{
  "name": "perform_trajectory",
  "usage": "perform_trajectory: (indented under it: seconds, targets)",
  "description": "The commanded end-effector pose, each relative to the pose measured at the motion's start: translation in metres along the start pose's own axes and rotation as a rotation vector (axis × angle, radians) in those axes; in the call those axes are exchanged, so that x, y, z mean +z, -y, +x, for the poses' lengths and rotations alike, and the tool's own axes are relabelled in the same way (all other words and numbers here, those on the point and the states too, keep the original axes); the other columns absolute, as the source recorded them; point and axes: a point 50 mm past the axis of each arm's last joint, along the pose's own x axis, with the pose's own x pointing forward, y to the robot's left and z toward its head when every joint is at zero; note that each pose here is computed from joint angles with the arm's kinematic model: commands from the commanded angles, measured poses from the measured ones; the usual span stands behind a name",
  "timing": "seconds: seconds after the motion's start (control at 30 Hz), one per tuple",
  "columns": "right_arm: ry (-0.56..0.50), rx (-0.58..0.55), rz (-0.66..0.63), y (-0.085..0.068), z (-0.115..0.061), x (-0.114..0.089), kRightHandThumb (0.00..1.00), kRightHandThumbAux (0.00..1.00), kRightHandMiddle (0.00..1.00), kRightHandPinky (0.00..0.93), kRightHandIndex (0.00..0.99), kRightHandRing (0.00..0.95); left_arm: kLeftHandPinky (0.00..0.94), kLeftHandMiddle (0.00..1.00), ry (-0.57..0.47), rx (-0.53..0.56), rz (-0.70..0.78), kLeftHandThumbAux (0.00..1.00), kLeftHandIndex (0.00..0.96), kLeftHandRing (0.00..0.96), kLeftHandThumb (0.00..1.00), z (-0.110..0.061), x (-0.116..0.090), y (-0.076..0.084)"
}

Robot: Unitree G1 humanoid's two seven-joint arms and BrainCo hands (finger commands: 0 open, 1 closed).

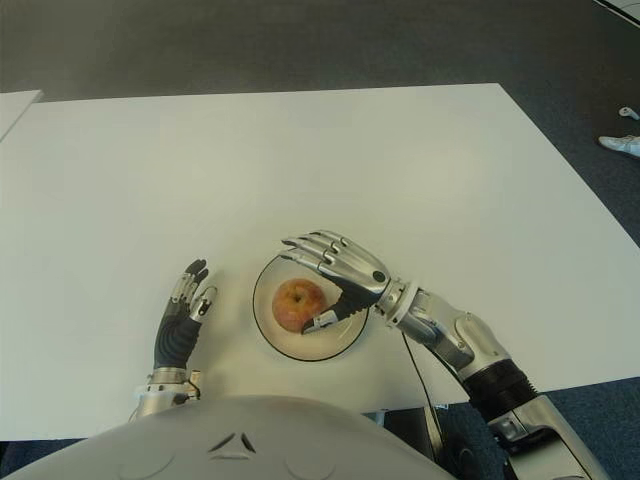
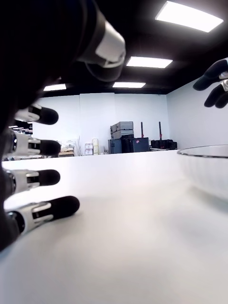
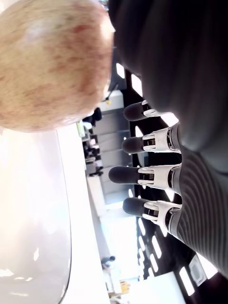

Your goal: Put the apples into the plate.

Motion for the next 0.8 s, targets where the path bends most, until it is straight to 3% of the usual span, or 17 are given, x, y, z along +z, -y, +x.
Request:
perform_trajectory:
  seconds: [0.03, 0.5, 0.6, 0.7, 0.8]
  targets:
    - [-0.022, 0.018, 0.025, 0.004, -0.003, 0.0, 0.139, 0.135, 0.0, 0.0, 0.0, 0.0, 0.094, 0.056, -0.04, -0.007, 0.006, 0.455, 0.009, 0.068, 0.002, -0.002, -0.007, 0.001]
    - [-0.13, -0.069, 0.204, 0.008, -0.009, -0.013, 0.121, 0.178, 0.0, 0.0, 0.0, 0.0, 0.085, 0.047, -0.058, -0.011, -0.008, 0.458, 0.008, 0.06, 0.011, -0.001, -0.008, -0.001]
    - [-0.177, -0.138, 0.31, 0.013, -0.014, -0.027, 0.132, 0.22, 0.0, 0.026, 0.0, 0.0, 0.084, 0.048, -0.057, -0.01, -0.009, 0.459, 0.011, 0.06, 0.009, -0.001, -0.009, -0.001]
    - [-0.286, -0.196, 0.445, 0.007, -0.027, -0.051, 0.163, 0.276, 0.0, 0.055, 0.0, 0.0, 0.082, 0.05, -0.05, -0.008, -0.008, 0.46, 0.015, 0.06, 0.008, -0.001, -0.009, -0.002]
    - [-0.348, -0.259, 0.546, 0.003, -0.033, -0.061, 0.208, 0.325, 0.004, 0.082, 0.016, 0.006, 0.084, 0.052, -0.048, -0.005, -0.006, 0.46, 0.017, 0.062, 0.012, -0.002, -0.008, -0.002]
